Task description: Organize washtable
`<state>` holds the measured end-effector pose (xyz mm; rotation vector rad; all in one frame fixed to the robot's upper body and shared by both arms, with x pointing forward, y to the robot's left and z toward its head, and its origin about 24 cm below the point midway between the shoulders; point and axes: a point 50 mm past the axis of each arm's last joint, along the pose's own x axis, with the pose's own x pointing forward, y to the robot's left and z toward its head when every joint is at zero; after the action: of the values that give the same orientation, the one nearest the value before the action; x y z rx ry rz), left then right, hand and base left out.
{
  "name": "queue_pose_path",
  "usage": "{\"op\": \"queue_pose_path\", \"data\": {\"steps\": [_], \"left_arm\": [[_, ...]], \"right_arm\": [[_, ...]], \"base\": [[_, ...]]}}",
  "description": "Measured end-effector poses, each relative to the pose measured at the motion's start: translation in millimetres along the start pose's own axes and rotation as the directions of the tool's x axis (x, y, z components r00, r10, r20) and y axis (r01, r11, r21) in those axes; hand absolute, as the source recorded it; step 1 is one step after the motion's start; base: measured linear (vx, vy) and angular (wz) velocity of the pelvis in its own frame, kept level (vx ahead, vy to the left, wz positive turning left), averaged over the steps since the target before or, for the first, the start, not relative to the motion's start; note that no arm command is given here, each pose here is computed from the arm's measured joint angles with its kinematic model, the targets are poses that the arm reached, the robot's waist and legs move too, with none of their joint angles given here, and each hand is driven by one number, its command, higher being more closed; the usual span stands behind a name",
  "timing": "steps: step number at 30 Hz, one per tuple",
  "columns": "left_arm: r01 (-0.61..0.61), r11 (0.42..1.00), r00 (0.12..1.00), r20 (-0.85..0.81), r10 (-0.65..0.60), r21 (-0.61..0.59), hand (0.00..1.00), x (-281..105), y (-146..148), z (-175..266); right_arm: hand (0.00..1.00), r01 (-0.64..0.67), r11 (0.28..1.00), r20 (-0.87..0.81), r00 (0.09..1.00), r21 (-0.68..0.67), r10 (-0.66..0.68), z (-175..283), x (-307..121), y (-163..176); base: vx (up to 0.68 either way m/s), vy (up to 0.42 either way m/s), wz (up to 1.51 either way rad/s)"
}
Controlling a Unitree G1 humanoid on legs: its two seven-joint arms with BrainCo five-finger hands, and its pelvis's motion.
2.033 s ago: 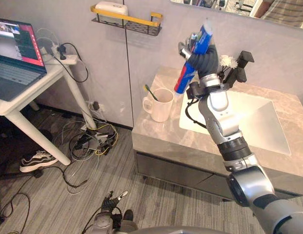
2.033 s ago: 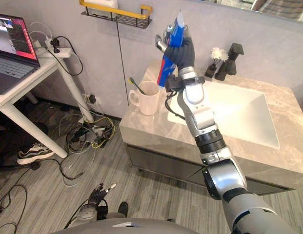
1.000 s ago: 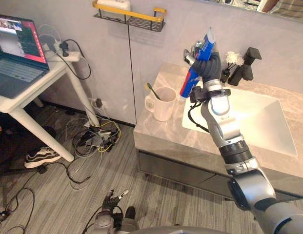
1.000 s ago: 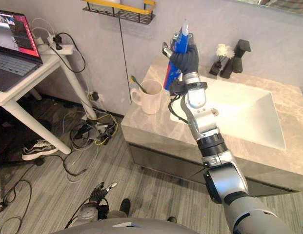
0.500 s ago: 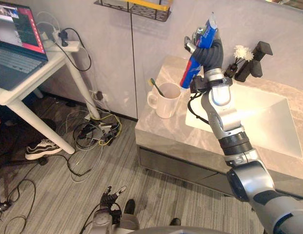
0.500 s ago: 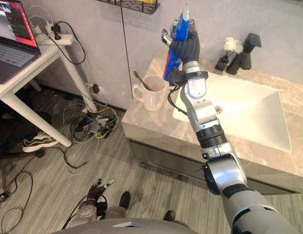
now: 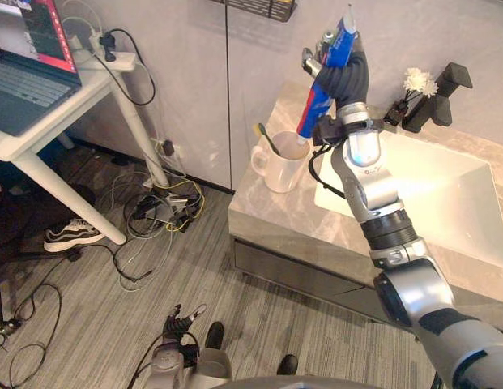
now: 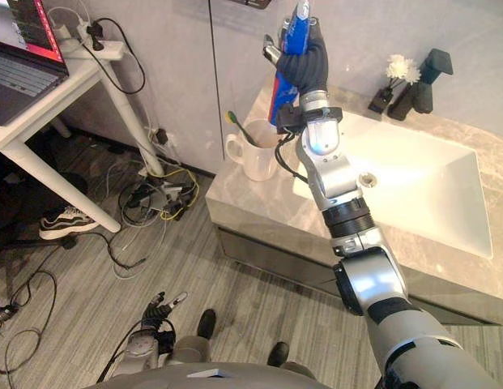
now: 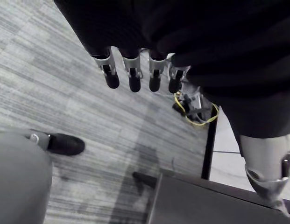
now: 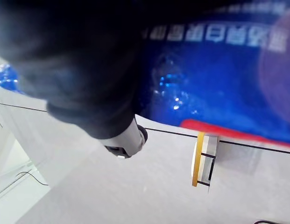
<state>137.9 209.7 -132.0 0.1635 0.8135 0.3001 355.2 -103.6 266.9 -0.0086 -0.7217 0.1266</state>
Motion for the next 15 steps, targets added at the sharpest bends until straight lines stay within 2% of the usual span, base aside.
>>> {"op": "queue_pose_path", "data": {"steps": [7, 15], "left_arm": [[-0.001, 1.0, 1.0, -0.001, 0.001, 0.0, 0.0, 0, 0, 0], [-0.003, 1.0, 1.0, 0.008, 0.003, -0.001, 0.0, 1, 0, 3]], "right_arm": [[1.0, -0.07, 0.998, -0.025, 0.997, 0.0, 0.07, -7, -6, 12], [1.0, -0.09, 0.996, -0.071, 0.993, 0.022, 0.091, -19, -18, 19]], "base": [[0.0, 0.0, -0.01], [0.0, 0.001, -0.01]]}}
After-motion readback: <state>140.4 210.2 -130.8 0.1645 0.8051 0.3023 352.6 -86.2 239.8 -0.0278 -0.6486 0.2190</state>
